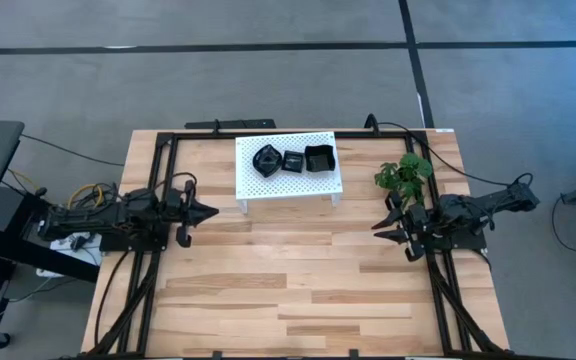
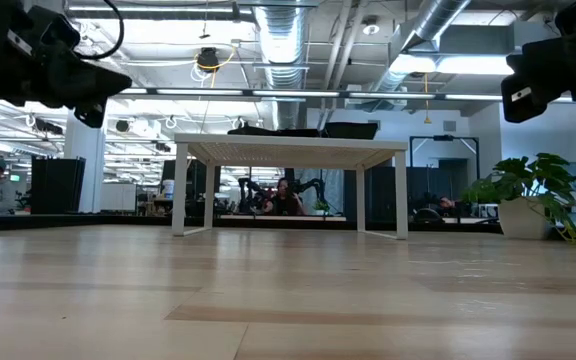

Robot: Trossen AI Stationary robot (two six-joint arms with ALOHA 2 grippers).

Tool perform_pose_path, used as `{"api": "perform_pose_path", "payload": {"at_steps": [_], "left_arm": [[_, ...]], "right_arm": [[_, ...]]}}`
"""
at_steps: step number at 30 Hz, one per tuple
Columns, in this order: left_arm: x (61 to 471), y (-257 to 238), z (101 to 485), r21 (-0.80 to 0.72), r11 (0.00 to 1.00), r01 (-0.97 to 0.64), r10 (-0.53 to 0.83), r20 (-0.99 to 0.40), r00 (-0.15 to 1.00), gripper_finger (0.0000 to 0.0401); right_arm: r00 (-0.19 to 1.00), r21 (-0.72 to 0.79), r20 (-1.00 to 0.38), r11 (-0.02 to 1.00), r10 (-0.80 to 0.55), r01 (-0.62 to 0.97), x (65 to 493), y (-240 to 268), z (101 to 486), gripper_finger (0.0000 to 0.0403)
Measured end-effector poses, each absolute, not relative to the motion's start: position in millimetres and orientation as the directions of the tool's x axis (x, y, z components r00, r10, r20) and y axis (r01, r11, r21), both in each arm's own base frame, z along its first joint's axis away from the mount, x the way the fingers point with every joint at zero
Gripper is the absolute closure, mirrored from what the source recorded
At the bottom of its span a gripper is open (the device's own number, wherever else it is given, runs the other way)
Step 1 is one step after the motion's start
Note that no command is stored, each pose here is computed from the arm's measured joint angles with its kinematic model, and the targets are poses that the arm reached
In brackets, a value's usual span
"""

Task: Pick & Place Mini shaped plates
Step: Return to Home Position

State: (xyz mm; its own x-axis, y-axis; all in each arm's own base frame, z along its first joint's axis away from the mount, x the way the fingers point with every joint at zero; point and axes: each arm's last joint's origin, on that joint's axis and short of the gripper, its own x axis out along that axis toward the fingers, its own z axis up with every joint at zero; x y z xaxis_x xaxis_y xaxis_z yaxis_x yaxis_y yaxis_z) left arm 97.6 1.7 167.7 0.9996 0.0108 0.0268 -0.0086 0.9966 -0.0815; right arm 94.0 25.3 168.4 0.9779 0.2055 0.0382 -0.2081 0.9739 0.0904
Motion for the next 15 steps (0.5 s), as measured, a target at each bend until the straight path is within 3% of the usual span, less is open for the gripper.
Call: {"api": "perform_pose_path", "payload": {"at_steps": [15], "left_arm": [[97.3, 0.9, 167.6, -0.015, 1.0, -0.003, 0.003, 0.028, 1.0, 0.039]], "right_arm": [[0.978, 0.09, 0.033, 0.974, 0.206, -0.208, 94.1, 25.3, 167.9, 0.0326]]}}
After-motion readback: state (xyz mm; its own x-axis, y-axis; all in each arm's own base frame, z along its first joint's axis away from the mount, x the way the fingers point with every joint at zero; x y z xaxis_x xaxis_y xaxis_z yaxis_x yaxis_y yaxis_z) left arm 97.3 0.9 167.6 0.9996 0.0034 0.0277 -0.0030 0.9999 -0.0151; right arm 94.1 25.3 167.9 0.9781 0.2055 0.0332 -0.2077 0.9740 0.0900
